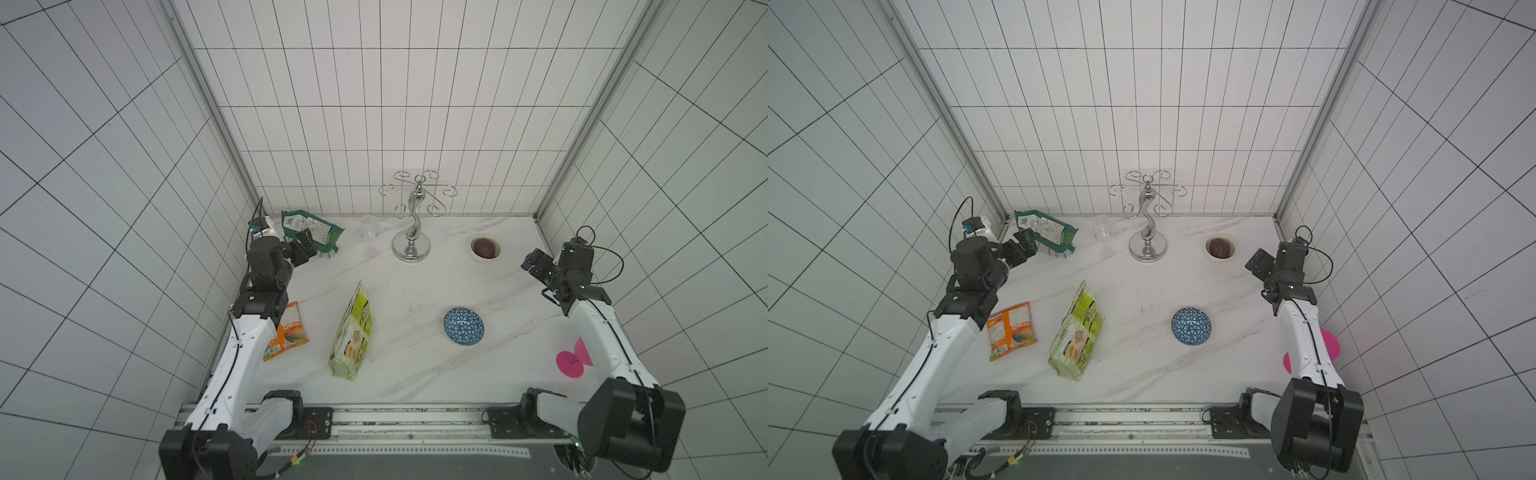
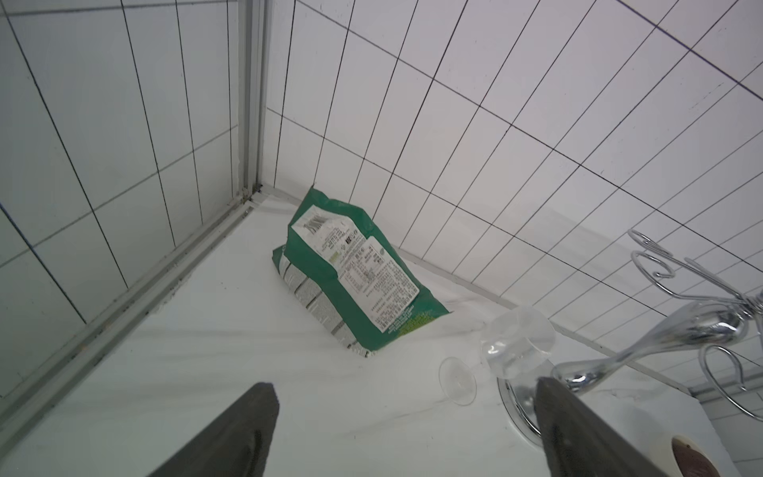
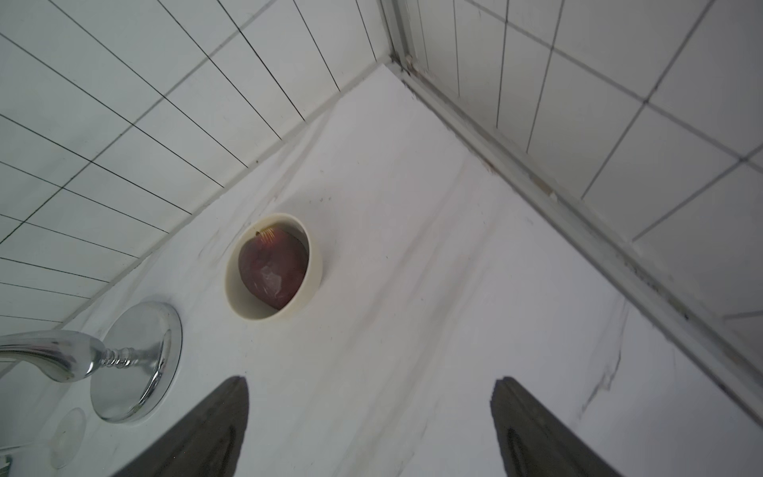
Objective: Pour the oats into the breakfast bowl
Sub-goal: Move the bowl to the center of the board.
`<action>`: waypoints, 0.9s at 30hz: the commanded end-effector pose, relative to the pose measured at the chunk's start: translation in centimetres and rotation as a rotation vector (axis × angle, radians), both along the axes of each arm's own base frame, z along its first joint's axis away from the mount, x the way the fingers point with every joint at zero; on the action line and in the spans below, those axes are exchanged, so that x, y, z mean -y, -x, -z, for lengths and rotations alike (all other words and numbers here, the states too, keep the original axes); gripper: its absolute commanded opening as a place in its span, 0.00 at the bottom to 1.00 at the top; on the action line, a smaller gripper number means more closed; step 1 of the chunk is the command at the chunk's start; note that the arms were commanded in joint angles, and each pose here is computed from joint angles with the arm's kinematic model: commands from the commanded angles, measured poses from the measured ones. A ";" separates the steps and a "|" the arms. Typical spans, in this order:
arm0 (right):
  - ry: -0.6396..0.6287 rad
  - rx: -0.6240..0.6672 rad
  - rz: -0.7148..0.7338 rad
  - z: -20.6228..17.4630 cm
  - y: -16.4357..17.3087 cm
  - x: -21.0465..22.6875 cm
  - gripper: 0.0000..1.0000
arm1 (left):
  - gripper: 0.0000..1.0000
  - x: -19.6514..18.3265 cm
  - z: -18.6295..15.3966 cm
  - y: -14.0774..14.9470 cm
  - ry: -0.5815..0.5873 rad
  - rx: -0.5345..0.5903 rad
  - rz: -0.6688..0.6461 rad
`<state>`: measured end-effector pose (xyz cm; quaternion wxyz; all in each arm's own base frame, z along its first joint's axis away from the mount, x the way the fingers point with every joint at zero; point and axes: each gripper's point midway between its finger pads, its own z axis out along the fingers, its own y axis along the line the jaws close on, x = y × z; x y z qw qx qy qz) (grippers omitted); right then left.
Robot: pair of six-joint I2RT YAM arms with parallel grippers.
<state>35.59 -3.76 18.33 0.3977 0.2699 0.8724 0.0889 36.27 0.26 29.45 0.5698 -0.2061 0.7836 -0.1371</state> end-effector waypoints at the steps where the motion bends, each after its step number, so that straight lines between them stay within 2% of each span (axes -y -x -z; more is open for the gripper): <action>1: -0.201 -0.247 -0.012 2.9 5.8 -3.0 0.99 | 0.99 1.6 4.1 2.3 0.123 -0.157 0.057; 4: -0.265 -0.223 -0.125 1.7 7.7 -5.8 1.00 | 0.99 1.5 3.8 3.1 0.095 -0.208 0.060; 7: -0.244 -0.215 -0.197 1.9 10.5 -8.3 0.97 | 0.99 1.8 4.8 3.7 0.080 -0.264 0.072; 12: -0.223 -0.265 -0.228 5.1 12.5 -11.7 0.81 | 0.98 3.8 4.6 4.3 0.065 -0.293 0.144; 16: -0.153 -0.362 -0.225 7.9 13.0 -12.8 0.70 | 0.98 4.9 4.2 4.7 0.056 -0.281 0.180; 20: -0.087 -0.394 -0.228 9.5 12.6 -13.5 0.65 | 0.98 5.5 4.1 4.8 0.059 -0.273 0.204; 27: -0.063 -0.438 -0.232 11.9 12.2 -14.4 0.50 | 0.98 5.7 4.3 4.8 0.067 -0.277 0.208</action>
